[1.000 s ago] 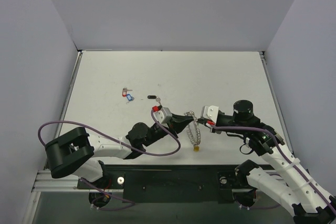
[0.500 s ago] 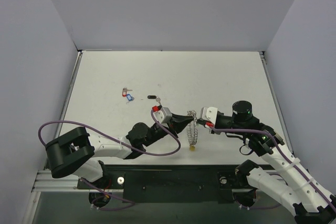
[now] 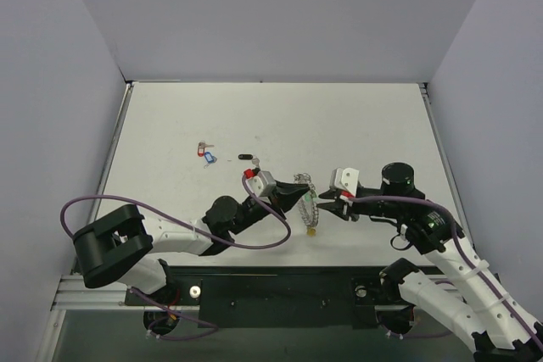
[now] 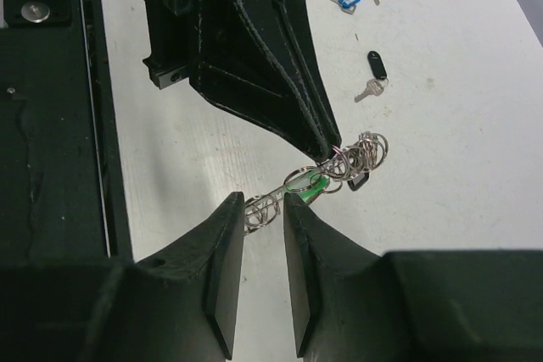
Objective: Put the keys on the keyring
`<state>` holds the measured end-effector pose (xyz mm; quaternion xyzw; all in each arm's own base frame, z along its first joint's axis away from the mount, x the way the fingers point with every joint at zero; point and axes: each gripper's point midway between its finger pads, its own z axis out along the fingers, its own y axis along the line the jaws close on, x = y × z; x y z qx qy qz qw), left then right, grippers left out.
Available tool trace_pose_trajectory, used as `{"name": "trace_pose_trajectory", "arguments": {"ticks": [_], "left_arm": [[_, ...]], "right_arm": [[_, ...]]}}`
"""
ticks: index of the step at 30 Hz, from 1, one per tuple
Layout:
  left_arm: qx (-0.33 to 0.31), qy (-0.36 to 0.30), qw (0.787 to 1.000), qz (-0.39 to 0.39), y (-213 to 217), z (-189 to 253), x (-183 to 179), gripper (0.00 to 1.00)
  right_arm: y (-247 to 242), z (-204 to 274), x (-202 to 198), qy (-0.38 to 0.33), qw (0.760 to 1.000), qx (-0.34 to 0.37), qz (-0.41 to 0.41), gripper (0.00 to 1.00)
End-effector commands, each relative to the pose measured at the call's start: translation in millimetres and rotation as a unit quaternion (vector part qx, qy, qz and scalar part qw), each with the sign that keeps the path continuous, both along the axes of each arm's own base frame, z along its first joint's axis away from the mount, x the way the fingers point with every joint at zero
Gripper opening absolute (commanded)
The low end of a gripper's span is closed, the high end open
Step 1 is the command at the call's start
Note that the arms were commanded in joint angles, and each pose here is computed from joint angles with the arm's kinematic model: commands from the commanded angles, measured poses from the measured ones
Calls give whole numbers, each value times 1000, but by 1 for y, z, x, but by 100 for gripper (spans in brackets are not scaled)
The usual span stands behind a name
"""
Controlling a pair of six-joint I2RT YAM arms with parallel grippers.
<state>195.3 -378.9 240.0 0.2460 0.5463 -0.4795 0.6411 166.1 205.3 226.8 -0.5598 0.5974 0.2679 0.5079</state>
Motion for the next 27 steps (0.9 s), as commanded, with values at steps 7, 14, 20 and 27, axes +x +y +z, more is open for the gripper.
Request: {"name": "trace_pose_trajectory", "arguments": {"ticks": [7,14,20,27], "left_arm": [[-106,-122,985,-66,20,76,-34,0],[-103,-140,979,-104,19,82,-49,0],[-109,-144,976,-121,18,87,-56,0],[-117,-144,974,-129,18,89,-59,0]], "right_arm": [[-3,37,11,72,994,81,-30,25],[6,14,-1,84,993,68,38,26],[11,13,-2,72,993,66,61,24],[14,12,-6,79,991,70,78,15]]}}
